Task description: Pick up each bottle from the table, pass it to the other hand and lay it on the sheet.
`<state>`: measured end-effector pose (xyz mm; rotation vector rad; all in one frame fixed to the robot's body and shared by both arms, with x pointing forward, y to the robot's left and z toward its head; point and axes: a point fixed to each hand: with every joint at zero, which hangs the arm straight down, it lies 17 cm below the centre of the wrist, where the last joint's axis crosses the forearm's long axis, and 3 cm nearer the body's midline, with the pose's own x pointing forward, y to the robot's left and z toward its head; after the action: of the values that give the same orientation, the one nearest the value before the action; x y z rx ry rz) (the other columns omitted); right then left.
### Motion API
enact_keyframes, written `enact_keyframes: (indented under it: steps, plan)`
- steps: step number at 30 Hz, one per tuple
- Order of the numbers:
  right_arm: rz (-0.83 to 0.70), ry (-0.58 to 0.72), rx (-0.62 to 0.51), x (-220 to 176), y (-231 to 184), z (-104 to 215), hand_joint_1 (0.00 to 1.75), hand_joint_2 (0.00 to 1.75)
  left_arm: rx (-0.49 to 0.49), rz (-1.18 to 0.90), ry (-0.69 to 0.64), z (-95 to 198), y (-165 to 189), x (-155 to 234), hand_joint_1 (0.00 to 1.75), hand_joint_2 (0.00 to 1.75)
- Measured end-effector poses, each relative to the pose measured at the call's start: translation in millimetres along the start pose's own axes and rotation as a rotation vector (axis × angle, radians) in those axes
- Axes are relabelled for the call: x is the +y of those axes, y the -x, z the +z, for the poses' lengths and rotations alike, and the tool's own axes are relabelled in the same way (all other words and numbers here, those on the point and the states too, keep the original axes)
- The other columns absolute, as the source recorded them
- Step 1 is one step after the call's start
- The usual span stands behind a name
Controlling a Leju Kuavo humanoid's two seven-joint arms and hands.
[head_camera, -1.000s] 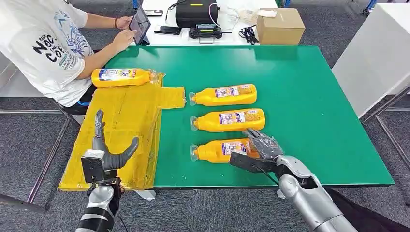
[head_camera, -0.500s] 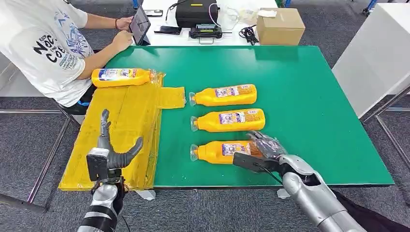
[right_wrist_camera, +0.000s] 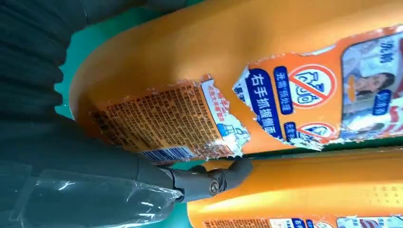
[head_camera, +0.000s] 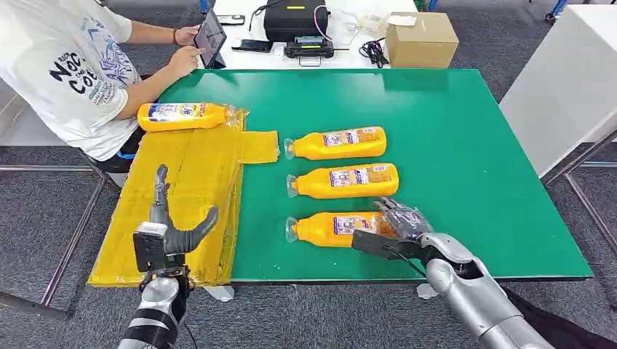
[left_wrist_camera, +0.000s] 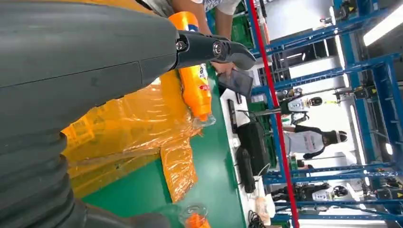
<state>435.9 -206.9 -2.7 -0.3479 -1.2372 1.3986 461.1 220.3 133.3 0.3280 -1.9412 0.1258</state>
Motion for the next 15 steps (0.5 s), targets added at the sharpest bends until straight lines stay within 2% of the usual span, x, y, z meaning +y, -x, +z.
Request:
enact_keyframes:
  steps: [1,7,12,15]
  plan:
    - [0.001,0.001,0.001,0,0,0,1.75,1.75,0.001,0.001,0.003,0,0,-1,0.00,1.75]
    - [-0.007,0.031,-0.011,2,-6,-3,1.75,1.75,0.013,0.007,0.023,5,3,-9,0.00,1.75]
    - [-0.148,0.117,-0.167,13,-54,2,1.75,1.75,0.016,0.041,0.065,9,1,-24,0.00,1.75]
    - [-0.213,0.146,-0.217,19,-78,7,1.75,1.75,0.017,0.053,0.074,10,-1,-29,0.00,1.75]
